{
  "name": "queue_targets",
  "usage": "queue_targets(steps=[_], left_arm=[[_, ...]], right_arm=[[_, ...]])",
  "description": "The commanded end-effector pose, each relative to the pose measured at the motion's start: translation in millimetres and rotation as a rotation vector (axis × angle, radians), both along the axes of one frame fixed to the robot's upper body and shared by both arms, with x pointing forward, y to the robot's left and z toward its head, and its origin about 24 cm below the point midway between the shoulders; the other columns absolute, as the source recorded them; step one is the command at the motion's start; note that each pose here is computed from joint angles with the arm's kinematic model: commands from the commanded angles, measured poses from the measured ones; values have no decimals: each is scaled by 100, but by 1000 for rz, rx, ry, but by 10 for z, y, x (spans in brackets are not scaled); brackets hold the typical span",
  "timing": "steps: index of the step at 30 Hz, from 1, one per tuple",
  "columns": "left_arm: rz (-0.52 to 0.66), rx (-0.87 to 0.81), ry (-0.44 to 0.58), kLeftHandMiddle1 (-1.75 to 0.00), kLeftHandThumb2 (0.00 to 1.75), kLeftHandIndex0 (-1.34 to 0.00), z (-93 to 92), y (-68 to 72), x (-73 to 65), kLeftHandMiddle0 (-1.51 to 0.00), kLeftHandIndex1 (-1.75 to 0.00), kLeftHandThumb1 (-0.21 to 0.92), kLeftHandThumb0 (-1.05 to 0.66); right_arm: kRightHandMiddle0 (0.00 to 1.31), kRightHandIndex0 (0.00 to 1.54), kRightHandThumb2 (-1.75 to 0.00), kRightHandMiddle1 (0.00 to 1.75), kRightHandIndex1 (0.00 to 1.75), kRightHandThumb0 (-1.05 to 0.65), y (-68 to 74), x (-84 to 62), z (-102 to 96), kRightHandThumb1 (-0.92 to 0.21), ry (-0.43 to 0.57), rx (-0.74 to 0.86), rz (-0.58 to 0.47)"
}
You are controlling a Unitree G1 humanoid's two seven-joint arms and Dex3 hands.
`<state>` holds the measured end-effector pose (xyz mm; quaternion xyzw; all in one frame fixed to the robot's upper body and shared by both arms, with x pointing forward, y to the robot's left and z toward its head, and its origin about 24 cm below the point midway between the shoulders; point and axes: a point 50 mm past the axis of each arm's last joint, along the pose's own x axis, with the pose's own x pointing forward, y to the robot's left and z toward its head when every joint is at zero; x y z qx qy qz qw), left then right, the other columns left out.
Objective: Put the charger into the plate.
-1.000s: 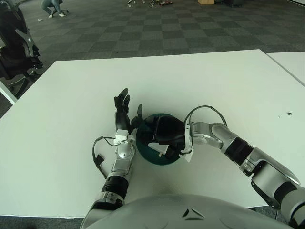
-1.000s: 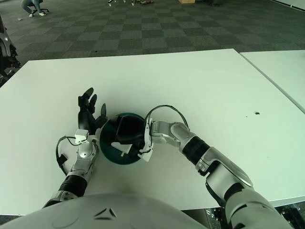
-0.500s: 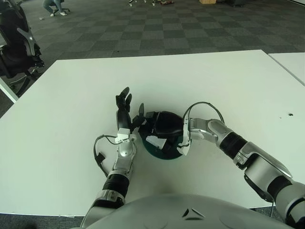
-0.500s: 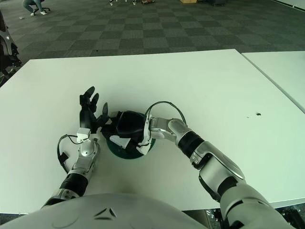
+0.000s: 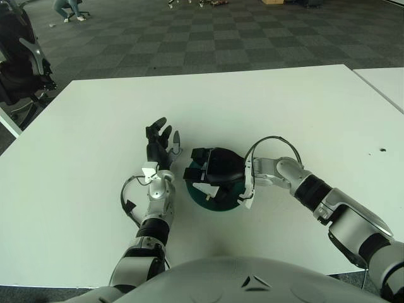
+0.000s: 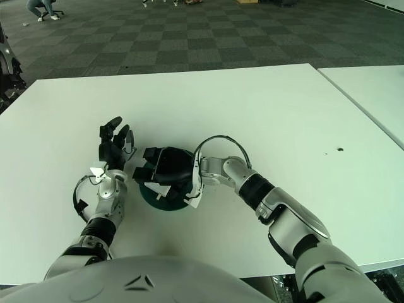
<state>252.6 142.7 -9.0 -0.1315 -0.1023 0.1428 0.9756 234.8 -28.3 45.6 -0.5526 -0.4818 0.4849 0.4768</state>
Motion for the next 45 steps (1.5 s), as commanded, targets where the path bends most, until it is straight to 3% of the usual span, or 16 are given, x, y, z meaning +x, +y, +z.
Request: queue_targets(steps=[1,3,6,7,8,10,15,19,22,24,28,31,34,37,42,45], left_arm=[[137,-154,340,-85,57,-13,-737,-345,-945,-30,-141,92,-55],[128,-144,334,-88,57,-13,-732,-338,-925,-29,-142,92,-56],[110,-131,330,-89,58,-10,-723,-322,-883,-27,-139,92,-57],[80,-123,311,-89,59,-10,-675,-309,-782,-26,-138,92,-58],[45,-123,287,-86,62,-8,-613,-315,-676,-23,-124,92,-61],[-12,-125,259,-58,73,-3,-555,-330,-581,-21,-80,92,-71],[-108,-85,236,-20,90,0,-588,-282,-709,-18,-33,92,-83],[-136,13,236,-10,97,0,-585,-165,-906,-13,-11,92,-88],[-145,59,252,-6,100,0,-594,-137,-959,-10,-3,92,-90],[-151,81,268,-5,101,0,-603,-130,-961,-9,-2,92,-90],[-149,134,258,-4,103,0,-476,-102,-794,-9,0,92,-89],[-141,109,301,-6,102,-2,-537,-96,-763,-14,-1,92,-88],[-134,69,367,-8,97,0,-651,-95,-803,-26,-38,92,-86],[-128,10,469,-12,94,0,-824,-79,-821,-34,-63,92,-85],[-119,-4,475,-17,92,0,-807,-55,-791,-40,-80,92,-85],[-123,-3,476,-20,92,0,-813,-32,-802,-41,-85,92,-85]], right_arm=[[1,27,-110,69,44,-104,-47,67,144,-92,-122,-17,15],[0,25,-111,49,24,-104,-66,62,162,-92,-129,-24,13],[0,22,-112,34,12,-105,-96,50,190,-92,-128,-26,9],[0,21,-112,31,10,-105,-132,41,212,-92,-118,-25,3],[0,18,-111,26,8,-105,-162,33,229,-92,-105,-21,-5],[0,10,-108,11,4,-105,-197,25,249,-92,-85,-13,-17],[0,2,-98,2,1,-105,-224,83,456,-92,-67,43,-24],[0,0,-92,0,0,-105,-261,159,635,-92,-72,117,-16],[0,0,-89,0,0,-105,-275,183,671,-92,-65,148,-19],[0,0,-88,0,0,-105,-285,196,679,-92,-60,161,-23],[0,0,-82,0,0,-105,-451,342,701,-92,-28,214,-74],[0,0,-80,0,0,-105,-533,431,761,-92,26,311,-129],[0,0,-79,0,0,-105,-547,466,776,-92,81,399,-169],[0,0,-79,0,0,-105,-602,489,811,-92,173,511,-230],[0,0,-75,0,0,-105,-698,547,769,-92,346,669,-332],[0,0,-68,0,0,-105,-922,653,442,-92,519,752,-515]])
